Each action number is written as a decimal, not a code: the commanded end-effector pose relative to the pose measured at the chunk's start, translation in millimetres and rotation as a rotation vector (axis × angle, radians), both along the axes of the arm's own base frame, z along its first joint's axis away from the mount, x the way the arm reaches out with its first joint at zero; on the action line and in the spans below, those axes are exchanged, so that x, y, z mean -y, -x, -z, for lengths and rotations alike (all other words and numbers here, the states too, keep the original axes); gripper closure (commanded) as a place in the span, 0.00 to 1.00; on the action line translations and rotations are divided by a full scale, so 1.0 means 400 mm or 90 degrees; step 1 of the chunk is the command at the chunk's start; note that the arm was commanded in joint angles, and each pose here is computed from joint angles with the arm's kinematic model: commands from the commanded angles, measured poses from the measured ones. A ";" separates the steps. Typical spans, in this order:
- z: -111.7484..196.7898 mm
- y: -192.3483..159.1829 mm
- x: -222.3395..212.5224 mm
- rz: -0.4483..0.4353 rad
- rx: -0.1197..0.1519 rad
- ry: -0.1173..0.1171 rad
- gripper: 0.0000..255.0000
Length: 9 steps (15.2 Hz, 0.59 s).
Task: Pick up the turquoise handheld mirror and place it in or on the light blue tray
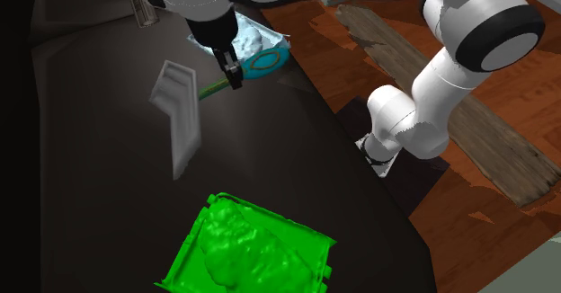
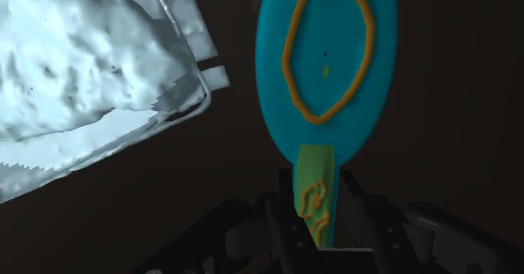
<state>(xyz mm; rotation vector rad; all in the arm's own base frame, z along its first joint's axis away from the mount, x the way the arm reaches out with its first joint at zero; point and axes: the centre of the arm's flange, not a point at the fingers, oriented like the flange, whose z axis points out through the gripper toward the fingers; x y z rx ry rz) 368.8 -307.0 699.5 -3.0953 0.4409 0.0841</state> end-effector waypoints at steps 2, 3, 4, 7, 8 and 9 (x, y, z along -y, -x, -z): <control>-0.042 0.001 0.000 0.000 0.000 0.000 1.00; -0.055 0.001 0.000 0.000 0.000 0.000 1.00; -0.068 0.001 0.000 0.000 0.000 0.000 1.00; -0.080 0.038 0.054 0.000 0.000 0.000 1.00; -0.081 0.057 0.081 0.000 0.000 0.000 1.00; -0.081 0.076 0.108 0.000 0.000 0.000 1.00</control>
